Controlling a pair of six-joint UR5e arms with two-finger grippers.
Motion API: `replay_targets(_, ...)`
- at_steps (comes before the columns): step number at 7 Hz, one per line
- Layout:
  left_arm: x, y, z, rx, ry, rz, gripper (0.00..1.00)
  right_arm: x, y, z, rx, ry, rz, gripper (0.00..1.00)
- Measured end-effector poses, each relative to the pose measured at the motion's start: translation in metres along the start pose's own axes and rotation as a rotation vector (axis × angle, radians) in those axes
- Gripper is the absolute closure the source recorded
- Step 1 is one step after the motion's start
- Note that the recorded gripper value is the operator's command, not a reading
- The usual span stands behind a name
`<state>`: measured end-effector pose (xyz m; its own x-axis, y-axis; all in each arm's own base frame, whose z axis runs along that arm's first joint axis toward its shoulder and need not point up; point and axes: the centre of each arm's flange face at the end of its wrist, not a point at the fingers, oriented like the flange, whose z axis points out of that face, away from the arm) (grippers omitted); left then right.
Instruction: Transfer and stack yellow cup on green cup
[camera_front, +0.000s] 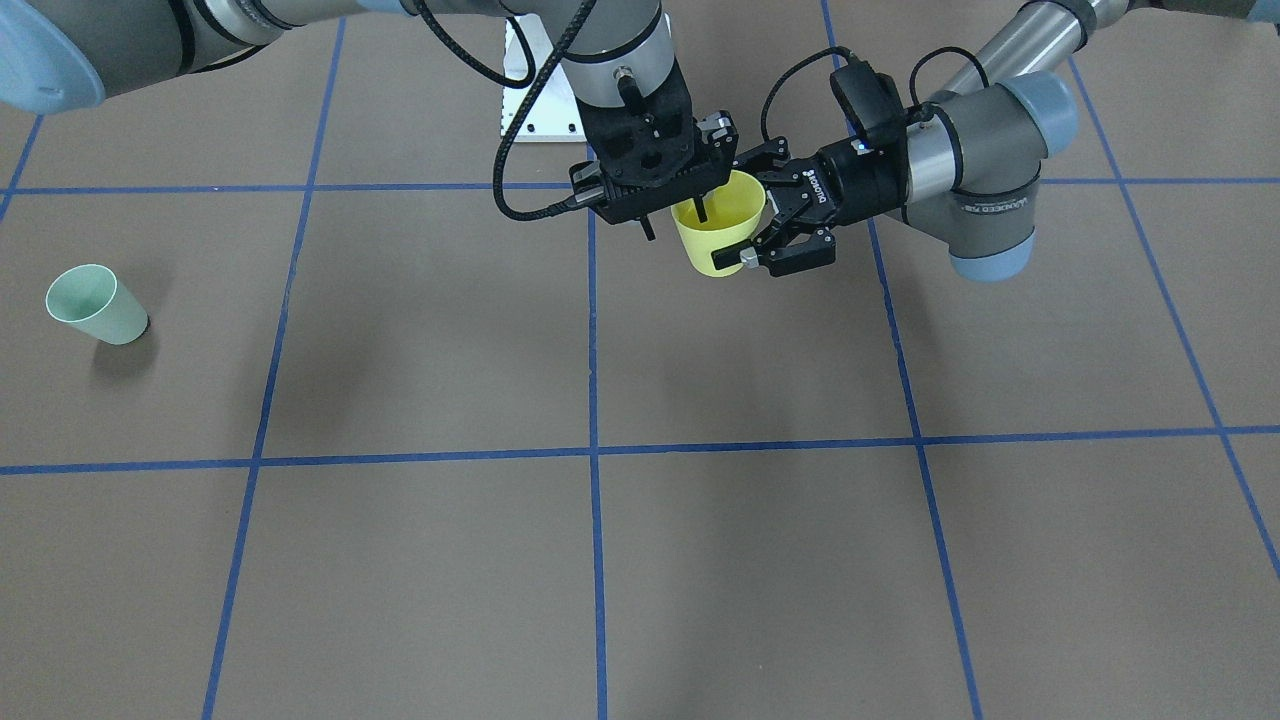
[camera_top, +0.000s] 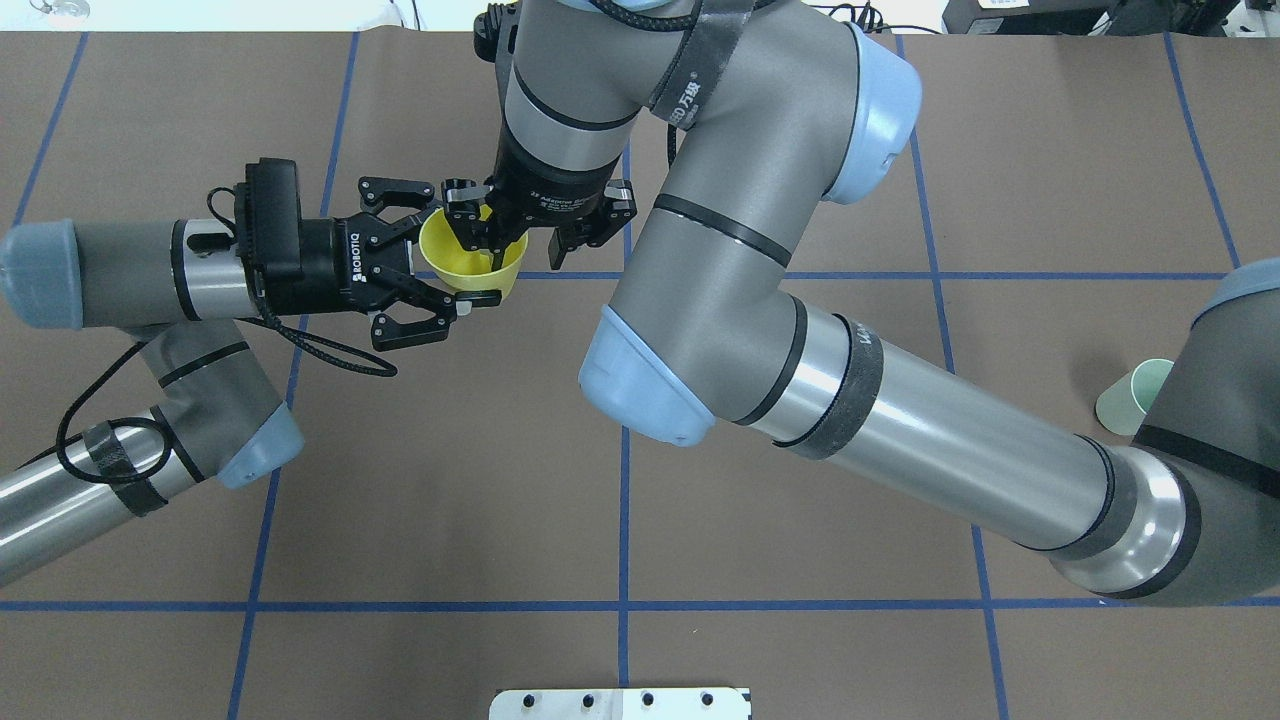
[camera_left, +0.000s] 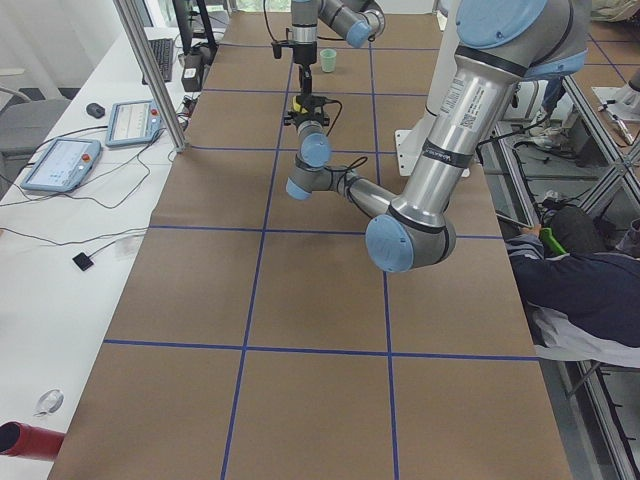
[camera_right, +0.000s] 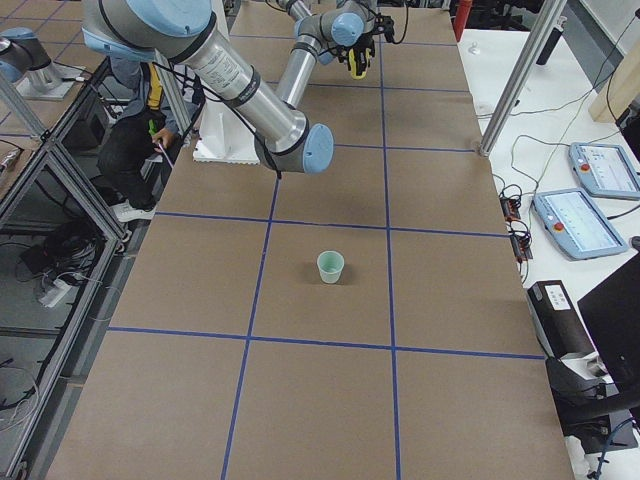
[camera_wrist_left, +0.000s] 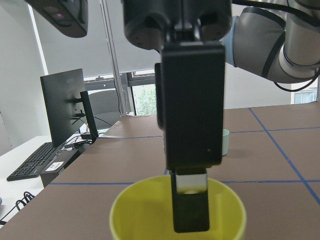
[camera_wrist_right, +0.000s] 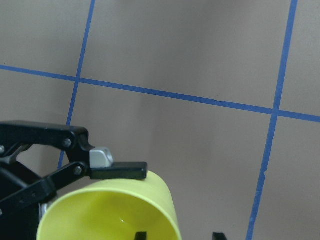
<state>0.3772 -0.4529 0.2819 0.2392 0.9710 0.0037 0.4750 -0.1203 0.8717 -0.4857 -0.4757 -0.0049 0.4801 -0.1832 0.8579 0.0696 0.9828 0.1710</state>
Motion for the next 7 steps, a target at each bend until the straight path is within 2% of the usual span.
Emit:
replay_targets(1, 0.0004, 0.0005, 0.0000, 0.000, 0.001, 0.008, 0.76, -0.0008, 0.0005, -0.0008, -0.003, -0.003, 0.001, 0.47)
replay_targets(2, 0.0010, 0.0012, -0.0002, 0.000, 0.001, 0.014, 0.76, -0.0015, 0.0011, -0.0014, -0.005, -0.006, 0.002, 0.56)
replay_targets(3, 0.0016, 0.0020, -0.0002, -0.001, 0.002, 0.022, 0.76, -0.0021, 0.0018, -0.0015, -0.008, -0.008, 0.003, 0.74)
replay_targets(4, 0.0019, 0.0026, -0.0001, -0.002, 0.003, 0.028, 0.71, -0.0026, 0.0023, -0.0017, -0.010, -0.010, 0.004, 1.00)
replay_targets(5, 0.0021, 0.0029, 0.0000, -0.003, 0.003, 0.031, 0.57, -0.0030, 0.0024, -0.0022, -0.010, -0.011, 0.004, 1.00)
replay_targets(6, 0.0024, 0.0030, -0.0001, -0.002, 0.004, 0.033, 0.19, -0.0030, 0.0022, -0.0025, -0.008, -0.010, 0.005, 1.00)
replay_targets(7, 0.0024, 0.0028, -0.0002, -0.002, 0.005, 0.036, 0.02, -0.0027, 0.0015, -0.0026, -0.005, -0.009, 0.007, 1.00)
